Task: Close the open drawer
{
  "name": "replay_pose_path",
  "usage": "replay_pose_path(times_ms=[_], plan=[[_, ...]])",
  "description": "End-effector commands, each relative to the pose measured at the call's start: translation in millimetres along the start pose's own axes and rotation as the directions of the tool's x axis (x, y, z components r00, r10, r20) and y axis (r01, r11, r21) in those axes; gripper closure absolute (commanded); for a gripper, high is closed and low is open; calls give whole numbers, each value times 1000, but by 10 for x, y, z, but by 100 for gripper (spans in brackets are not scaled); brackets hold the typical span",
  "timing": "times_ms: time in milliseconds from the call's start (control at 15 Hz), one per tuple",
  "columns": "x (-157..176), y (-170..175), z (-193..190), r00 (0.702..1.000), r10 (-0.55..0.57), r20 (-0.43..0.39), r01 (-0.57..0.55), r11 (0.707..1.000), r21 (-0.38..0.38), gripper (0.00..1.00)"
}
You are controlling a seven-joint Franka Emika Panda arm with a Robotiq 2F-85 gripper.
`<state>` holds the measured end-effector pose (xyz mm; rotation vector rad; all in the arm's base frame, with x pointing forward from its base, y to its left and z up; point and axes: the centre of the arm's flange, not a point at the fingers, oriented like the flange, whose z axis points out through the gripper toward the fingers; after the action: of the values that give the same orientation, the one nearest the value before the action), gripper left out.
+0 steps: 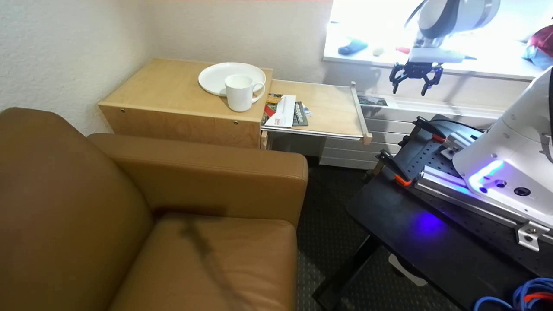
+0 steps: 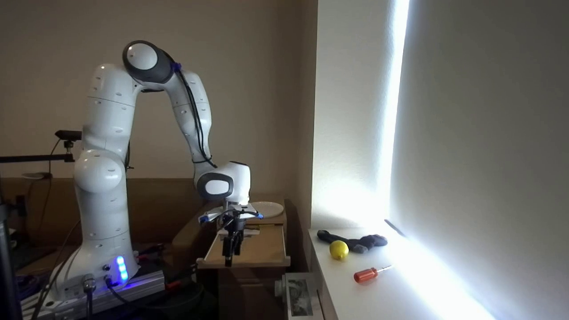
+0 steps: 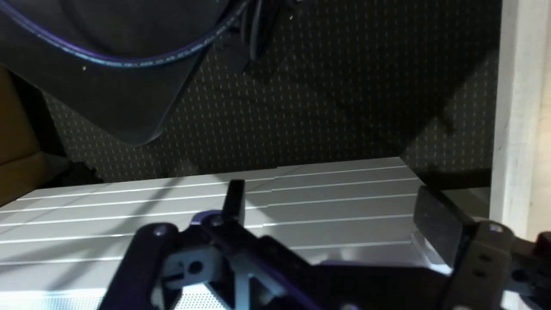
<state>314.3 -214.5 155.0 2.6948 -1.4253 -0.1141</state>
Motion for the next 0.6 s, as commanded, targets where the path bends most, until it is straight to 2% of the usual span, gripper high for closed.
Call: replay_pose_path(times_ms=[0, 200, 333, 400, 467, 533], plan=[[-7, -306, 351, 1000, -1, -19, 0, 999, -43, 0], [111, -373, 631, 999, 28, -36, -31, 997, -77, 0], [172, -381, 755, 1000, 15, -23, -15, 999, -32, 0], [158, -394, 740, 1000, 15, 9, -15, 1000, 3, 0], [33, -400, 602, 1000, 27, -11, -28, 999, -45, 0], [40, -428, 640, 1000, 24, 1, -24, 999, -32, 0]])
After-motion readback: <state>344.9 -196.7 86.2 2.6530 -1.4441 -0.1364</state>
